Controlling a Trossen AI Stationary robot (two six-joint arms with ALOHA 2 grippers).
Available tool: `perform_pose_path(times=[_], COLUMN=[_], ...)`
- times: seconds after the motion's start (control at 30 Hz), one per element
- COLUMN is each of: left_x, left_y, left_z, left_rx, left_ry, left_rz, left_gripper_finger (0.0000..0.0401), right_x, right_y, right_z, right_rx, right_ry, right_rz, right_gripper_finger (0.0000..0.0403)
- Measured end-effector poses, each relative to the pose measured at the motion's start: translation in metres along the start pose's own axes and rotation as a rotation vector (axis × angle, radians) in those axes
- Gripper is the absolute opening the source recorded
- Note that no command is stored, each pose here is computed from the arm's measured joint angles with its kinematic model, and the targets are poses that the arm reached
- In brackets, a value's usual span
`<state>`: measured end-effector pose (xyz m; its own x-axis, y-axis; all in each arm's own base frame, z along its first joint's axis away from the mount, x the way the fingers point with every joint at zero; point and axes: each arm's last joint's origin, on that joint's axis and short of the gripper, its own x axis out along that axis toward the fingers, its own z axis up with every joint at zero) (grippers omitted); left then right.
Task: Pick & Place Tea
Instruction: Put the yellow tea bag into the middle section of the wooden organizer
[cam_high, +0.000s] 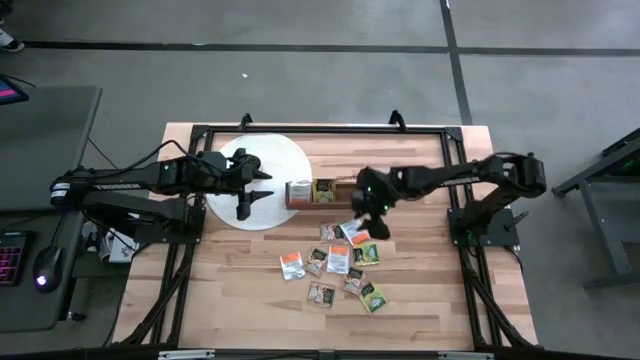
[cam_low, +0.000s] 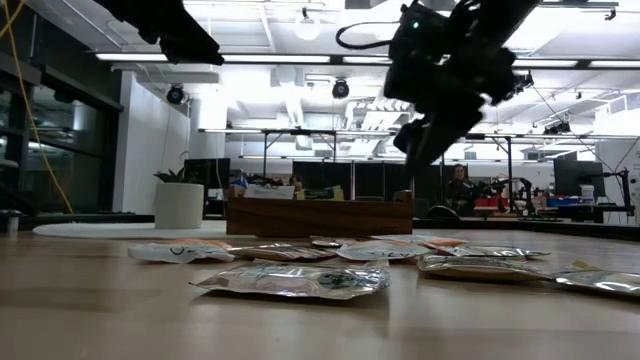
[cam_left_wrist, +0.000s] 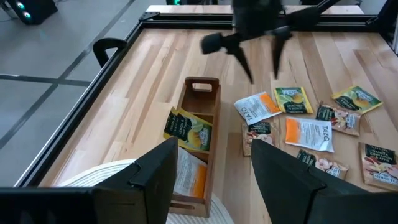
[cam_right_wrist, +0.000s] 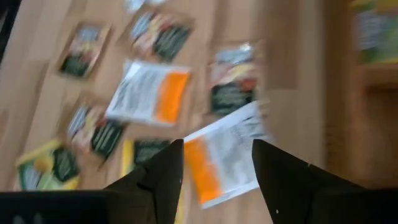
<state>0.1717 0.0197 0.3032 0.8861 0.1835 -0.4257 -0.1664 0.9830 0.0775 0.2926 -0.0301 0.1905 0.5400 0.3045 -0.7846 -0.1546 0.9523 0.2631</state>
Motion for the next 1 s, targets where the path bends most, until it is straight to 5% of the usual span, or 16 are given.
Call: perform_pose_path(times=[0.4,1.0], left_x=[0.000,0.000], left_y=[0.000,0.000], left_z=[0.000,0.000], left_rx=[0.000,0.000], left_ry=[0.000,0.000], left_rz=[0.001,0.000], left_gripper_finger=[0.0202,0.0202], right_x=[0.025,0.056], right_y=[0.054,0.065], right_z=[-0.009,-0.022], right_rx=[-0.148,-0.125], right_ry=[0.137,0.248], right_rz=[-0.074,-0.085], right_gripper_finger=[0.0233,0.0239])
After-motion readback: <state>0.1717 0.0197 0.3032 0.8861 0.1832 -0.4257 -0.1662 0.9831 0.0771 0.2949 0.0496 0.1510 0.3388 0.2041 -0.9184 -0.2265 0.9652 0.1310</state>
